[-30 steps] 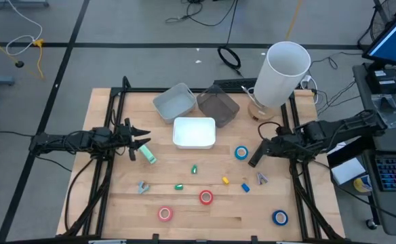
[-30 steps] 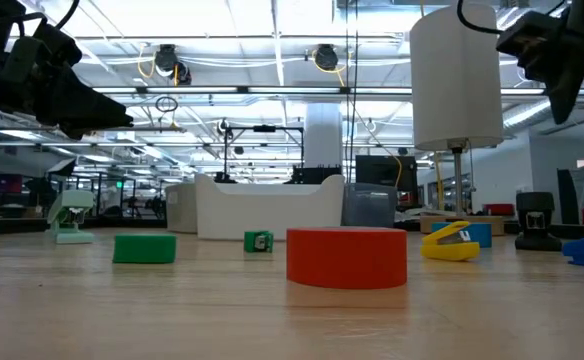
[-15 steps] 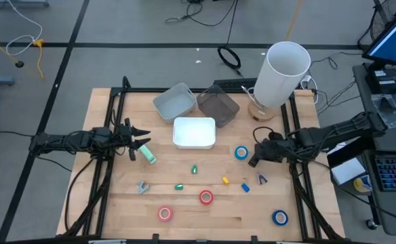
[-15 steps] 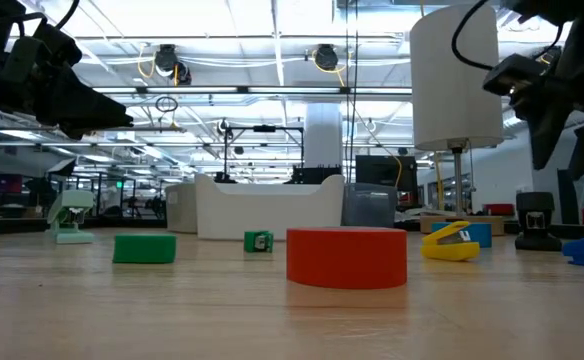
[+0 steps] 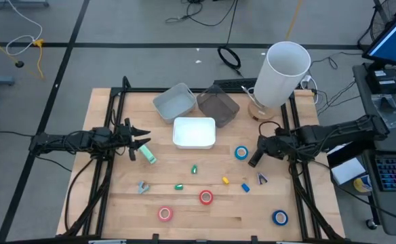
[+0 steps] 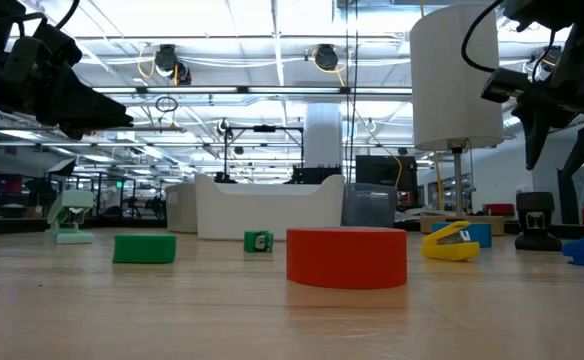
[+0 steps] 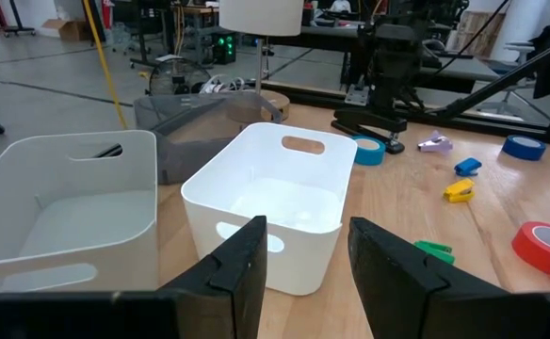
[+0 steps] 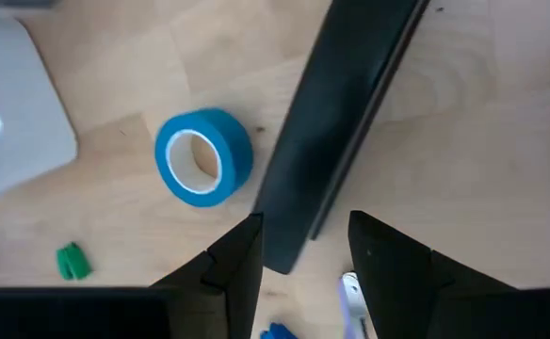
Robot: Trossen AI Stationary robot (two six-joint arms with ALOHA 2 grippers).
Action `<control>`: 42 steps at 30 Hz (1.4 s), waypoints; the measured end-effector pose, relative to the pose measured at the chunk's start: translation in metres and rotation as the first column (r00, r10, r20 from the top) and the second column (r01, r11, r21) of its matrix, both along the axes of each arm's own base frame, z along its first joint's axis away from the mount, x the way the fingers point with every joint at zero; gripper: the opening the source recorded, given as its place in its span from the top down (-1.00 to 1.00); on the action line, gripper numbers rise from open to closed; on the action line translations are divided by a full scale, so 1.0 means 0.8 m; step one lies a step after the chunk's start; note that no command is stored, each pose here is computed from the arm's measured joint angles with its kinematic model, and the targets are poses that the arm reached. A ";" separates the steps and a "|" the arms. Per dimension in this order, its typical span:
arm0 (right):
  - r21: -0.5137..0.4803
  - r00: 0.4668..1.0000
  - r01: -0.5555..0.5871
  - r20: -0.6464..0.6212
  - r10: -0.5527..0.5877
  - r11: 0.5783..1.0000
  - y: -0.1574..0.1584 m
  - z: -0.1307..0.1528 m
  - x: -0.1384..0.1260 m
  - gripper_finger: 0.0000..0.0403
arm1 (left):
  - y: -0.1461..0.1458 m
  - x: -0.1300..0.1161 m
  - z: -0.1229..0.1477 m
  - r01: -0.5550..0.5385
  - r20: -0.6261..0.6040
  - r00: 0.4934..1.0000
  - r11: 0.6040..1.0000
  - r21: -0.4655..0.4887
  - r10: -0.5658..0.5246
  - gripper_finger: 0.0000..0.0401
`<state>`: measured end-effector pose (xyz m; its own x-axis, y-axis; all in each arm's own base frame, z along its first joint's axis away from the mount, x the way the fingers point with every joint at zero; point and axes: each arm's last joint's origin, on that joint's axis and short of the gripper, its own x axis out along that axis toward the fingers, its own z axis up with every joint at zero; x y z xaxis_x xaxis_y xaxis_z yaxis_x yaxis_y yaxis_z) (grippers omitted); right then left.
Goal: Pick and place Stapler, Stapler remover, tape
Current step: Put the black stapler into the gray bin
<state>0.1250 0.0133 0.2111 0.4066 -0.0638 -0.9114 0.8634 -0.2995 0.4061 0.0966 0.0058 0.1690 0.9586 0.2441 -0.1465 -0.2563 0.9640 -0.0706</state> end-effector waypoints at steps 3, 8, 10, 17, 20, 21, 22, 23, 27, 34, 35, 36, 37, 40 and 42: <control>-0.008 1.000 0.020 0.023 -0.019 1.000 -0.003 0.002 -0.001 0.24 | 0.000 0.000 0.000 0.000 0.000 1.000 1.000 0.000 0.000 0.24; -0.002 0.998 0.027 0.059 -0.027 1.000 -0.004 0.006 -0.004 0.24 | 0.000 0.000 0.000 0.000 0.000 1.000 1.000 0.000 0.000 0.24; 0.001 0.997 0.029 0.070 -0.029 1.000 -0.005 0.008 -0.006 0.24 | 0.000 0.000 0.000 0.000 0.001 1.000 1.000 0.000 0.000 0.24; 0.024 0.996 0.055 0.073 -0.056 0.998 -0.005 0.009 -0.009 0.24 | 0.000 0.000 0.000 0.000 0.001 1.000 1.000 0.000 0.000 0.24; 0.034 0.996 0.031 0.083 -0.034 0.999 -0.004 0.010 -0.007 0.24 | 0.000 0.000 0.000 0.000 0.000 1.000 1.000 0.000 0.000 0.24; 0.033 0.996 0.025 0.090 -0.027 0.999 -0.004 0.010 -0.007 0.24 | 0.000 0.000 0.000 0.000 0.001 1.000 1.000 0.000 0.000 0.24; 0.030 0.995 0.018 0.101 -0.021 0.999 -0.003 0.011 -0.006 0.24 | 0.000 0.000 0.000 0.000 0.000 1.000 1.000 0.000 0.000 0.24; 0.027 0.993 0.011 0.116 -0.015 1.000 -0.003 0.012 -0.004 0.24 | 0.000 0.000 0.000 0.000 0.001 1.000 1.000 0.000 0.000 0.24; 0.006 0.985 -0.031 0.168 0.029 1.000 -0.003 0.015 0.002 0.24 | 0.000 0.000 0.000 0.000 0.000 1.000 1.000 0.000 0.000 0.24; -0.068 0.967 -0.128 0.213 0.140 0.989 -0.002 0.019 0.008 0.24 | 0.000 0.000 0.000 0.000 0.001 1.000 1.000 0.000 0.000 0.24; -0.071 0.965 -0.131 0.220 0.143 0.989 -0.002 0.019 0.009 0.24 | 0.000 0.000 0.000 0.000 0.000 1.000 1.000 0.000 0.000 0.24; -0.071 0.963 -0.130 0.229 0.143 0.989 -0.002 0.020 0.010 0.24 | 0.000 0.000 0.000 0.000 0.001 1.000 1.000 0.000 0.000 0.24; -0.069 0.963 -0.127 0.231 0.140 0.989 -0.002 0.020 0.010 0.24 | 0.000 0.000 0.000 0.000 0.001 1.000 1.000 0.000 0.000 0.24; -0.071 0.963 -0.130 0.228 0.142 0.989 -0.002 0.020 0.010 0.24 | 0.000 0.000 0.000 0.000 0.000 1.000 1.000 -0.001 0.000 0.24; -0.077 0.962 -0.136 0.228 0.150 0.988 -0.002 0.020 0.010 0.24 | 0.000 0.000 0.000 0.000 0.000 1.000 1.000 0.000 0.000 0.24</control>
<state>0.1327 0.0116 0.2273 0.6153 -0.0414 -0.7872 0.7753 -0.1488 0.6138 0.0965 0.0058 0.1690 0.9587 0.2441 -0.1462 -0.2563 0.9640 -0.0711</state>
